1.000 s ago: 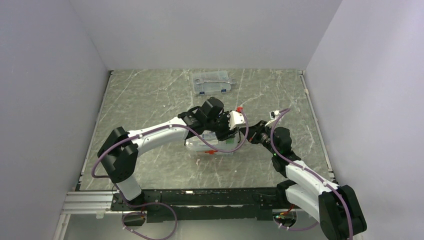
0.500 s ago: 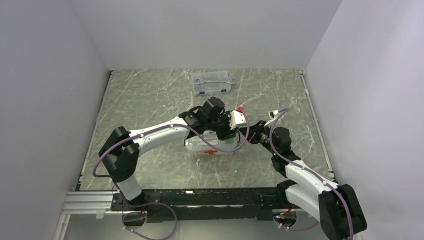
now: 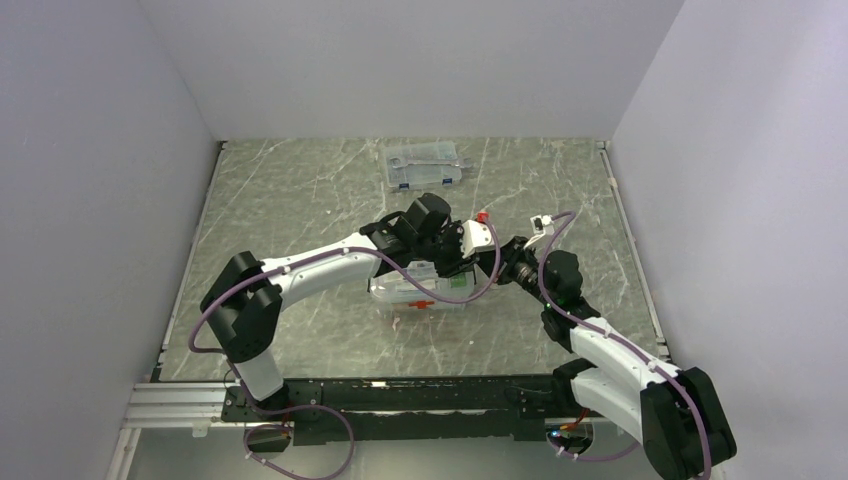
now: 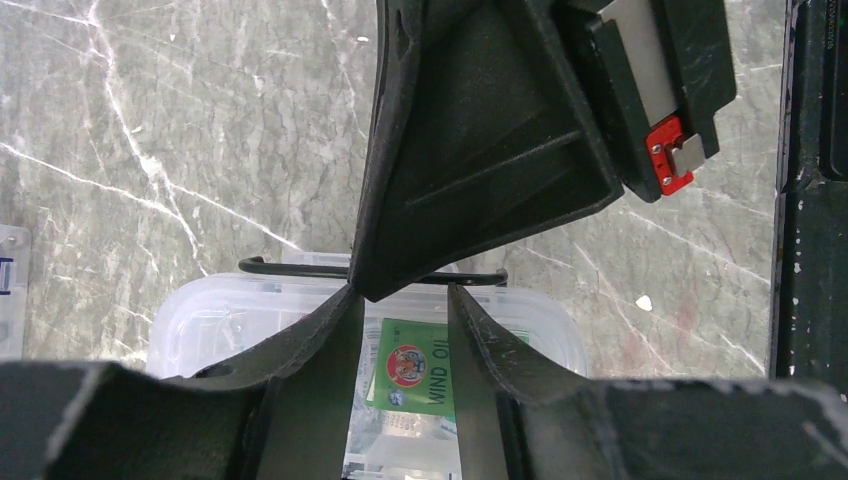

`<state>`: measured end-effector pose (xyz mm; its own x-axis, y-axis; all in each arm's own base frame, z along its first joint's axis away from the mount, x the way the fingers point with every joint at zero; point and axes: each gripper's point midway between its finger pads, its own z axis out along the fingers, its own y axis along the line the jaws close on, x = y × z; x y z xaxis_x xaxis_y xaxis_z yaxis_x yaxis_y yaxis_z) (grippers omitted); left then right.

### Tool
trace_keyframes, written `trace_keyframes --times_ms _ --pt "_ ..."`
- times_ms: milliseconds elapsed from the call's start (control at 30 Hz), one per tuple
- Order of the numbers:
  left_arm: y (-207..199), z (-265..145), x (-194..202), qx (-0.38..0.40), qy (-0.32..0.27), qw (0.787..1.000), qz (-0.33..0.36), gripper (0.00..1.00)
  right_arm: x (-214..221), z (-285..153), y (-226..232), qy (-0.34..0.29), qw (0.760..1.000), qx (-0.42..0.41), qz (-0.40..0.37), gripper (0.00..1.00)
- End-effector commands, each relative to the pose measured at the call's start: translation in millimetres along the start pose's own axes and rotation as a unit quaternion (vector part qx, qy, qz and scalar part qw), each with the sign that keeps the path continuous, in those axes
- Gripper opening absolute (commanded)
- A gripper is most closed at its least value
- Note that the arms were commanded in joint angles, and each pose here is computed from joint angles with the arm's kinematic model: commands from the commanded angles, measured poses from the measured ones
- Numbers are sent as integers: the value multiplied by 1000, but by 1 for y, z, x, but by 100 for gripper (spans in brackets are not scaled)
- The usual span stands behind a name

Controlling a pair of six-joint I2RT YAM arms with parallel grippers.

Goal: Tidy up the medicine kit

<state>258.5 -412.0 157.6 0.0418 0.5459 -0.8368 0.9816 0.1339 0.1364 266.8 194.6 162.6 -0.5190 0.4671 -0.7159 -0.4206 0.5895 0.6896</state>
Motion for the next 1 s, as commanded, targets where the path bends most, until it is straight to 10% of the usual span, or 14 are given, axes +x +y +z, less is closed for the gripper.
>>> trace_keyframes --times_ms 0,967 --pt "-28 6 77 42 124 991 -33 41 -28 4 30 -37 998 -51 -27 0" --pt "18 -59 -11 -91 43 995 -14 36 -62 -17 15 -72 992 59 -83 8"
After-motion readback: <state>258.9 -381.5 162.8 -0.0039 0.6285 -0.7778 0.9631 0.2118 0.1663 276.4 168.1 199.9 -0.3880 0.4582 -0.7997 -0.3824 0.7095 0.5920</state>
